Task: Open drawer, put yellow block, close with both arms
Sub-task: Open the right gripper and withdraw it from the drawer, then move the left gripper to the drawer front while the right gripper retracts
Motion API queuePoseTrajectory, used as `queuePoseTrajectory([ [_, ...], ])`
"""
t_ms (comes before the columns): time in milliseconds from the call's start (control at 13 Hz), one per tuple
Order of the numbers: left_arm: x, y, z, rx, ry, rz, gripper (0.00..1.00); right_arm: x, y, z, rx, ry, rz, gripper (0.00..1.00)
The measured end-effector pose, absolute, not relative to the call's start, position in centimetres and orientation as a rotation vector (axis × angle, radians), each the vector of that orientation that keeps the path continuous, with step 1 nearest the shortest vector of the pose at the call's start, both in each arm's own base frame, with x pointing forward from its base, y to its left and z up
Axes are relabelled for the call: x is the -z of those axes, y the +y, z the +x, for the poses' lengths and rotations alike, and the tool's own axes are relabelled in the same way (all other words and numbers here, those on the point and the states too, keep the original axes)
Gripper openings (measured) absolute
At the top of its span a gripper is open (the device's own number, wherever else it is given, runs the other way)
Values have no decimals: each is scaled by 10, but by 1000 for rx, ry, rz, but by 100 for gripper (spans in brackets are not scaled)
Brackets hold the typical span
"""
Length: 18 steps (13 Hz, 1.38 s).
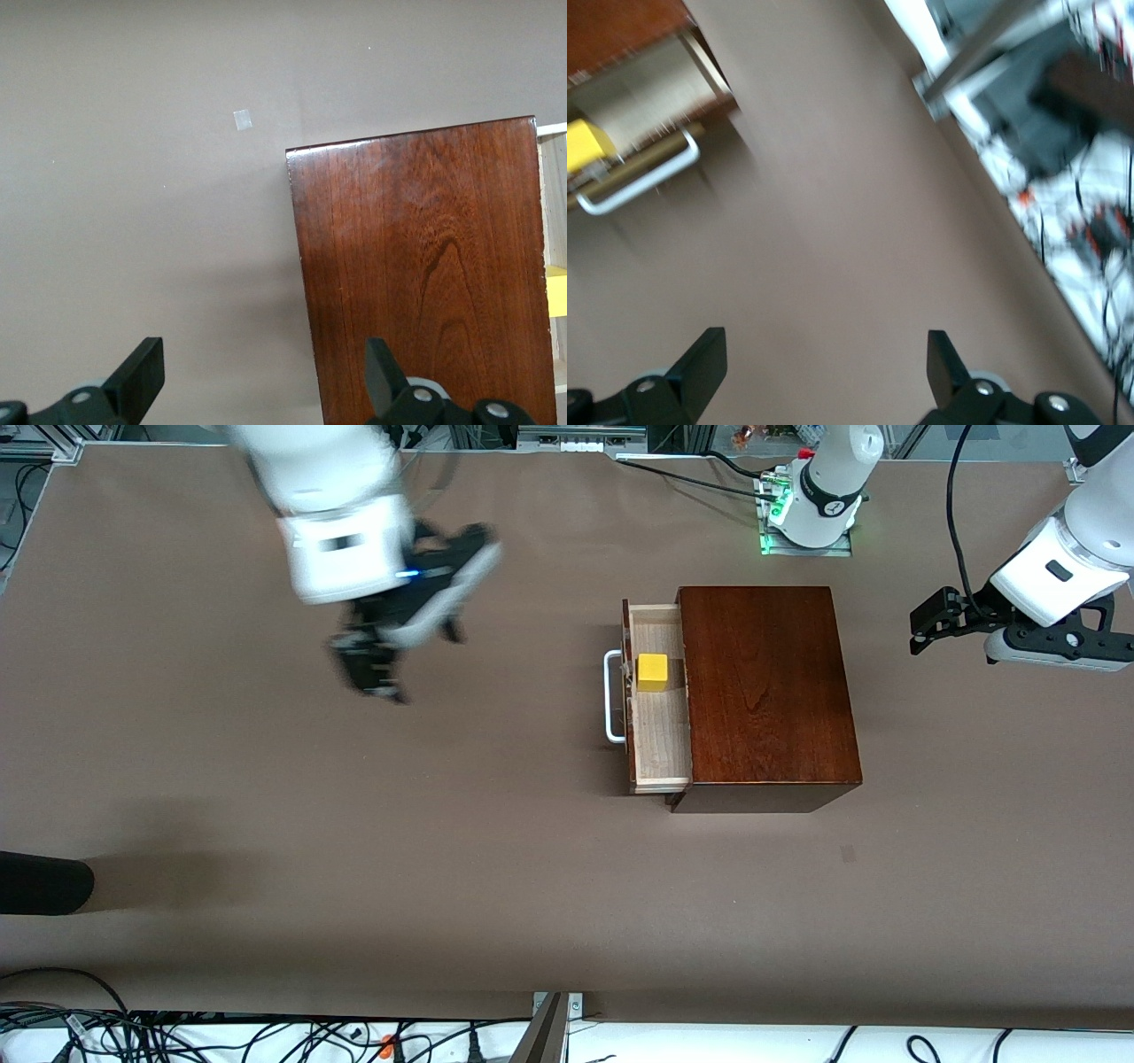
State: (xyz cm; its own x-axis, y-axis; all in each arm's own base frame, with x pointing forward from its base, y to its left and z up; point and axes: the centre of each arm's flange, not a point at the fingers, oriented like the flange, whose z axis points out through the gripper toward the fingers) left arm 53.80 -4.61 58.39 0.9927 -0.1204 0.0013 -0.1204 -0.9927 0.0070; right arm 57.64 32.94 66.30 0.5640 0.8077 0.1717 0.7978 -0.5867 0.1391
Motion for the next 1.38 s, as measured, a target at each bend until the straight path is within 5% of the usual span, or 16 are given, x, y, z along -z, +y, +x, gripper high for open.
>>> queuePoseTrajectory([
  [308,-566,-95,524,177,-391,3112,100,-673,212,588,-228,1041,2911,100],
  [692,-504,-234,506,356,-883,2981,100,-669,73,558,-137,785,3086,100],
  [1385,-394,-453,483,-95,-1756,2458,100,-625,56,555,-82,282,3199,100],
])
